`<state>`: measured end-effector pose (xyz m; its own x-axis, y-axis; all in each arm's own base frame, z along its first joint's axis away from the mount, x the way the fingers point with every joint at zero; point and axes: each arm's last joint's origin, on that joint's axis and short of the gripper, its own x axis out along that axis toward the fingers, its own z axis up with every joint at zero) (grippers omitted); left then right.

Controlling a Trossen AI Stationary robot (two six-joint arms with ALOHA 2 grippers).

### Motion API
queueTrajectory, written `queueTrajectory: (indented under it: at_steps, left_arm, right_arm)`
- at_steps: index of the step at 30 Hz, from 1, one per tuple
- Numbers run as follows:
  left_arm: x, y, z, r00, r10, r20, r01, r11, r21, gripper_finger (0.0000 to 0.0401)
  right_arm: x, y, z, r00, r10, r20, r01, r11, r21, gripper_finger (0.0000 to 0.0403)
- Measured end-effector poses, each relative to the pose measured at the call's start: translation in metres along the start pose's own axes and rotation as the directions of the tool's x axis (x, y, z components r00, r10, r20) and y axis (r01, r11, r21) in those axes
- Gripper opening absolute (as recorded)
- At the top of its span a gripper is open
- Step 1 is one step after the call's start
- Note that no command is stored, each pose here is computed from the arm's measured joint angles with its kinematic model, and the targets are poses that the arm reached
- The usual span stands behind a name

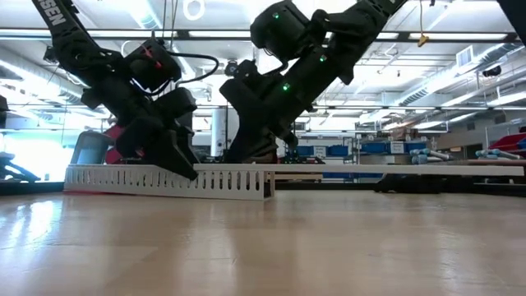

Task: Ziptie cables
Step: Close the white cable duct

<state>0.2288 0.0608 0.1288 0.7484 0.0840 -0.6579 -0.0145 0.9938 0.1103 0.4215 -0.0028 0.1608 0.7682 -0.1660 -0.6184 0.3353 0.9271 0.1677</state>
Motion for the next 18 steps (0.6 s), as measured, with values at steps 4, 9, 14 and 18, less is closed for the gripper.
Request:
queueTrajectory:
  at_steps: [4,9,14,18]
  left_arm:
    - [0.0,0.0,0.0,1.0,0.007,0.002,-0.007,1.0,0.001,0.0266]
    - [-0.002,0.0,0.001,1.0,0.011,-0.002,-0.011,1.0,-0.001,0.0307]
    - [-0.016,0.001,0.003,1.0,0.028,-0.012,-0.028,1.0,0.005,0.0316]
    - [-0.03,0.001,0.008,0.999,0.042,0.009,-0.043,0.999,0.032,0.0314]
  right_arm:
    - [0.0,0.003,-0.001,1.0,0.006,0.0,-0.006,1.0,-0.002,0.0]
    - [-0.001,0.004,-0.001,1.0,0.011,0.001,-0.011,1.0,0.001,0.0]
    - [-0.001,0.007,-0.001,1.0,0.024,0.006,-0.024,1.0,-0.016,0.0]
    - [-0.001,0.007,-0.001,1.0,0.024,0.008,-0.024,1.0,-0.015,0.0]
